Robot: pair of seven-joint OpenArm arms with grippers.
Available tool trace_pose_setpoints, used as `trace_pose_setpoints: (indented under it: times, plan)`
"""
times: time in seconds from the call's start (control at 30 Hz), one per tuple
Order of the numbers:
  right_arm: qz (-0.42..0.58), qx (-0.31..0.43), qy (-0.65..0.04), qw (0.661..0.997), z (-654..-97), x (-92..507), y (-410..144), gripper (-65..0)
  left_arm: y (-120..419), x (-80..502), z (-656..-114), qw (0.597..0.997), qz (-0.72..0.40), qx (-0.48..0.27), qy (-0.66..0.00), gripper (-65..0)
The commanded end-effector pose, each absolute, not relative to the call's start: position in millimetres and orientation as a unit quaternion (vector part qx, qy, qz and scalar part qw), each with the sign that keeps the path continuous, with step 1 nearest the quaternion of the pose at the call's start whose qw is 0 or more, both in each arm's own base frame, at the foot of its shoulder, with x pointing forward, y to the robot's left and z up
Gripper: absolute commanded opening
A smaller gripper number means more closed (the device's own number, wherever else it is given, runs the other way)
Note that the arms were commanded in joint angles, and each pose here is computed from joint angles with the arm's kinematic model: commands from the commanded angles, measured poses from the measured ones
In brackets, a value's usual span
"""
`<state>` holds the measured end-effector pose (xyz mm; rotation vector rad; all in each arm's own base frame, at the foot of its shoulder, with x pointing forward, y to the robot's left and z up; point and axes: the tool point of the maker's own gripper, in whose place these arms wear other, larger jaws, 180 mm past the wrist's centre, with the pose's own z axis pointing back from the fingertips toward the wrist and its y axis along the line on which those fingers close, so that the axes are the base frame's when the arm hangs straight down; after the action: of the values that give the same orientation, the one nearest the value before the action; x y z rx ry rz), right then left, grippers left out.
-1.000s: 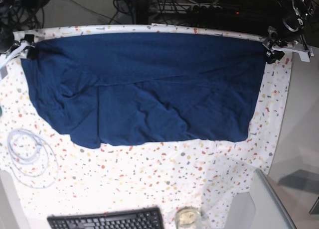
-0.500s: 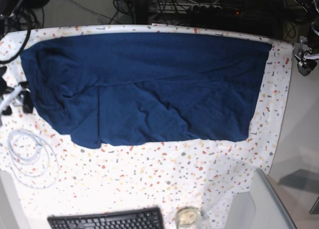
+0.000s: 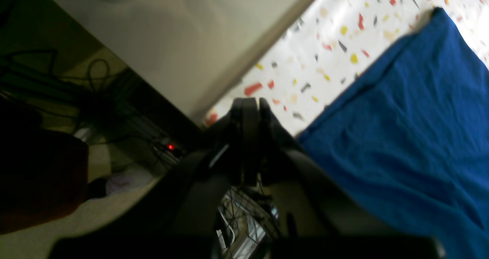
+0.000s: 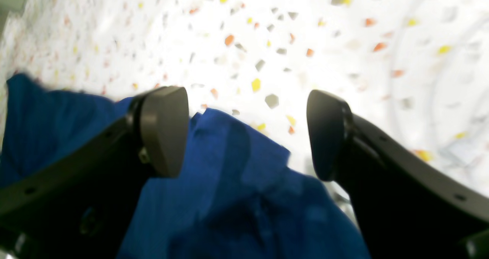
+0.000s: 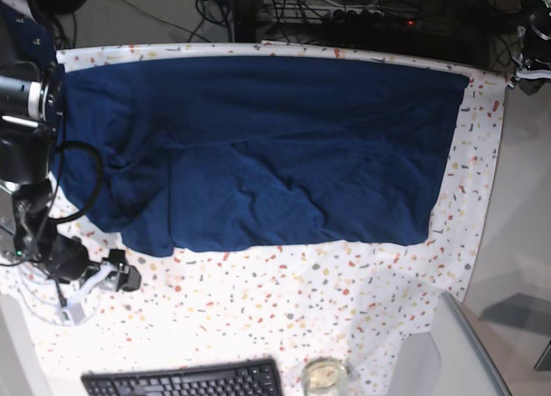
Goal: Layout the t-shirt on the table in an organized manner, then fold the t-shirt properly
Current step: 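Release the edge and move the right gripper to the shirt's end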
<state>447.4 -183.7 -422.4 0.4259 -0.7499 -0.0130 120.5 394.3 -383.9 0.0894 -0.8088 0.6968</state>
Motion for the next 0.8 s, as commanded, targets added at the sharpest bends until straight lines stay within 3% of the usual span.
trace_pose_setpoints:
  times: [0.0,0.3,0.57,0.6,0.67,0.77]
  plan:
    - [-0.016,0.197,-0.395,0.897,-404.1,468.8,-193.9,-20.3,401.9,123.4,-372.4,0.855,0.324,0.052,-0.402,-65.0]
    - [-0.039,0.126,-0.404,0.905,-442.4,469.1,-198.8,-20.3,402.0,123.0,-373.0,0.855,0.324,0.053,-0.401,-65.0]
    - [-0.023,0.136,-0.376,0.916,-468.0,446.7,-176.3,-20.7,403.0,116.1,-387.9,0.856,0.341,0.045,-0.385,-65.0]
    - [-0.023,0.137,-0.376,0.916,-468.1,446.8,-175.3,-22.4,402.9,114.4,-390.6,0.857,0.344,0.043,-0.382,-65.0]
    - [-0.023,0.138,-0.375,0.916,-468.9,446.1,-174.3,-31.5,402.7,112.2,-395.0,0.857,0.348,0.041,-0.377,-65.0]
    - [-0.024,0.138,-0.37,0.918,-469.8,445.0,-174.2,-57.6,403.2,111.0,-396.8,0.857,0.35,0.041,-0.375,-65.0]
